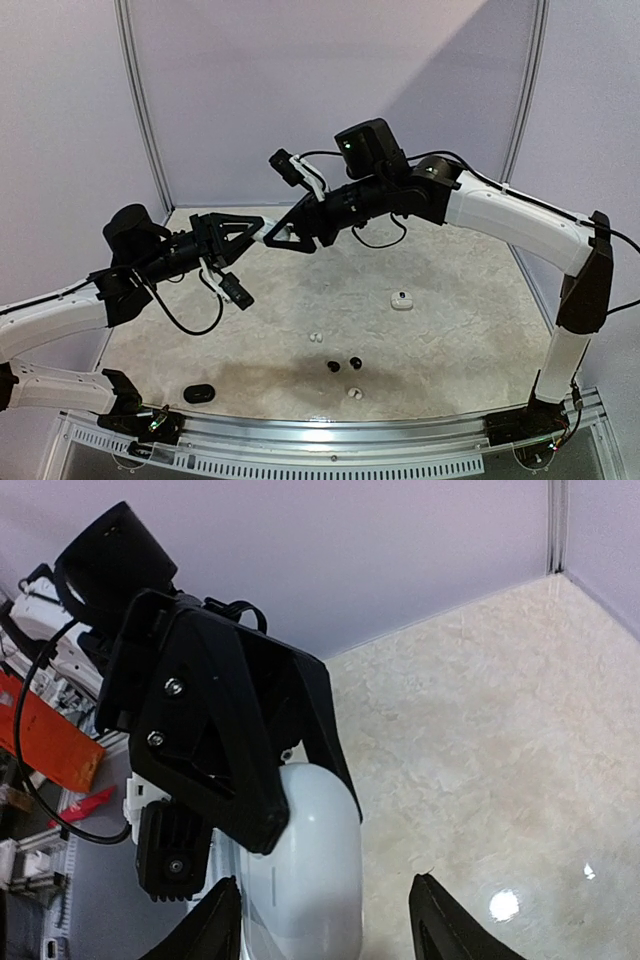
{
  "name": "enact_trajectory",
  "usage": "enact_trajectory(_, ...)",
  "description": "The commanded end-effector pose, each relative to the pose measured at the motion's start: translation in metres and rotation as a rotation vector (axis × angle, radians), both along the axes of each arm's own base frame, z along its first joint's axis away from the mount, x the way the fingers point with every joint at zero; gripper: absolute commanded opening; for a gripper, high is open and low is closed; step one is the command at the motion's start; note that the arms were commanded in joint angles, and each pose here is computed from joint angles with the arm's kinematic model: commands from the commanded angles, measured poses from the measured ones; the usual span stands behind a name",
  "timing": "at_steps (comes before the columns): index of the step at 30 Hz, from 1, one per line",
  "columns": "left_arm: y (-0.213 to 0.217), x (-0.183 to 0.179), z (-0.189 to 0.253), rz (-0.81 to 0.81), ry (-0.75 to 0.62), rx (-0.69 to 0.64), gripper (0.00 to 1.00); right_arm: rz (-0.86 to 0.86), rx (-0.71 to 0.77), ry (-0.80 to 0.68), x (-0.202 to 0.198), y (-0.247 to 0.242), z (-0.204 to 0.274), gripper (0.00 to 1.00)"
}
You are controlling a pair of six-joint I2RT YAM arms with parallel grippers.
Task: Insert the wireless bluetooth earbuds into the charging case
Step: Pass from the left arm to the right
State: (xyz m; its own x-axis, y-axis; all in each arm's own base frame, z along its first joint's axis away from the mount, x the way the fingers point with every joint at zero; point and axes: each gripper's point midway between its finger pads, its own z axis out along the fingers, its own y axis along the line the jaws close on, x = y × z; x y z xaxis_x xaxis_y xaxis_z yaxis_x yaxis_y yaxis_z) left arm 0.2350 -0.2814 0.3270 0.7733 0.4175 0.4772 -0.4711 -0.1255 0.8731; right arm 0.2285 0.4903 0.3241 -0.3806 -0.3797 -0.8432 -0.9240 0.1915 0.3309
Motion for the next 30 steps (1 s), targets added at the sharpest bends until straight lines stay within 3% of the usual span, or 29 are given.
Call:
enact_trajectory(1,-0.005,-0.011,-0.001,-0.047,-0.12,0.034,0.0,0.081,0.052,0.1,-0.011,0.006,0.009,0.53)
enact_trajectory(6,-0.007,-0.012,-0.003,-0.056,-0.128,0.043,0.0,0.133,0.078,0.164,-0.018,0.011,0.008,0.34)
enact_trajectory(11,-0.006,-0.012,-0.004,-0.047,-0.118,0.048,0.0,0.171,0.092,0.205,-0.023,0.012,0.008,0.0)
enact_trajectory(13,-0.005,-0.009,-0.007,-0.031,-0.095,0.059,0.03,0.163,0.094,0.2,-0.021,0.011,0.009,0.0)
enact_trajectory(14,-0.004,-0.006,-0.01,-0.014,-0.076,0.066,0.25,0.151,0.094,0.189,-0.019,0.01,0.01,0.0)
enact_trajectory(15,-0.002,-0.001,-0.011,0.013,-0.048,0.067,0.54,0.139,0.094,0.178,-0.016,0.01,0.01,0.0)
enact_trajectory(17,0.005,0.01,-0.011,0.085,0.049,0.036,0.94,0.094,0.103,0.126,-0.009,0.006,0.015,0.0)
enact_trajectory(19,0.016,0.022,-0.013,0.18,0.258,-0.015,0.99,0.042,0.139,0.058,-0.001,0.0,0.026,0.0)
enact_trajectory(23,0.038,0.013,-0.012,0.276,1.007,-0.127,0.99,-0.071,0.284,-0.129,0.013,-0.017,0.057,0.0)
enact_trajectory(27,0.031,-0.027,-0.003,0.147,1.566,-0.186,0.98,-0.115,0.417,-0.285,0.009,-0.032,0.088,0.0)
enact_trajectory(30,0.015,-0.036,0.023,0.018,1.871,-0.315,0.85,-0.099,0.454,-0.37,0.001,-0.033,0.099,0.0)
